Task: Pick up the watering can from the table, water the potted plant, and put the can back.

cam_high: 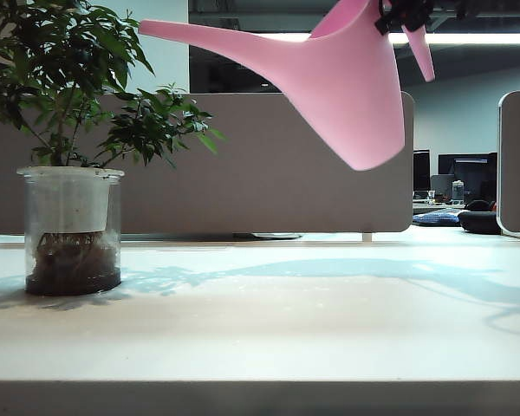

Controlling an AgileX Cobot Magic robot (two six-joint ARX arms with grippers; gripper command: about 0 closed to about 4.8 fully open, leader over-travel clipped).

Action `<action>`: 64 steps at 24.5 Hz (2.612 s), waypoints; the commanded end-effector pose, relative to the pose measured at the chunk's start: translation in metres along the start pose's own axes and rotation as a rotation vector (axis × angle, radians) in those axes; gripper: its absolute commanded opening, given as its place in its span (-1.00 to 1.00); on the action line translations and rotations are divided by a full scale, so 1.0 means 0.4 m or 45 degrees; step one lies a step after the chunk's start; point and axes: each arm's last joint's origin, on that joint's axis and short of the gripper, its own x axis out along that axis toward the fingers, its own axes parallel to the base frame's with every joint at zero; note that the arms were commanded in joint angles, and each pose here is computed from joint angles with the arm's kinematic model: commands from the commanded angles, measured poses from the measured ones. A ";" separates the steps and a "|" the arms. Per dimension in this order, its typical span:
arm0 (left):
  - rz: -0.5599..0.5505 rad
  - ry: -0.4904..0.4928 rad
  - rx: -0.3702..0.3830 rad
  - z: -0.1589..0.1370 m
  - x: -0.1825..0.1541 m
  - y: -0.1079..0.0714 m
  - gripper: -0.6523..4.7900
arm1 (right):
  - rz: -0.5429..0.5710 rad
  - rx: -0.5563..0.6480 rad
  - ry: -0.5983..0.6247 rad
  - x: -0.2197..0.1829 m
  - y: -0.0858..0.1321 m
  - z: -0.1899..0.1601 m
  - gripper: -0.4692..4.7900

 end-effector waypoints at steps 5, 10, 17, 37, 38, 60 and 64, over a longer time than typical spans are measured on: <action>0.005 -0.014 0.004 0.005 -0.008 0.001 -0.78 | -0.113 -0.049 -0.156 -0.007 -0.025 0.053 -0.43; 0.004 -0.013 0.004 0.005 -0.008 0.001 -0.78 | -0.159 -0.072 -0.212 -0.010 -0.034 0.064 -0.43; 0.004 -0.012 0.003 0.004 -0.008 0.001 -0.78 | -0.205 -0.132 -0.254 -0.007 -0.036 0.068 -0.43; 0.000 0.015 0.005 -0.001 -0.008 0.000 -0.78 | -0.187 -0.280 -0.422 0.029 0.078 0.132 -0.47; 0.000 0.015 0.005 -0.001 -0.007 0.000 -0.78 | -0.178 -0.284 -0.446 0.029 0.077 0.137 -0.47; 0.000 0.017 0.005 -0.001 -0.007 0.000 -0.78 | -0.108 -0.436 -0.461 0.051 0.122 0.113 -0.47; 0.000 0.018 0.005 -0.001 -0.007 0.000 -0.78 | -0.109 -0.437 -0.462 0.052 0.122 0.112 -0.47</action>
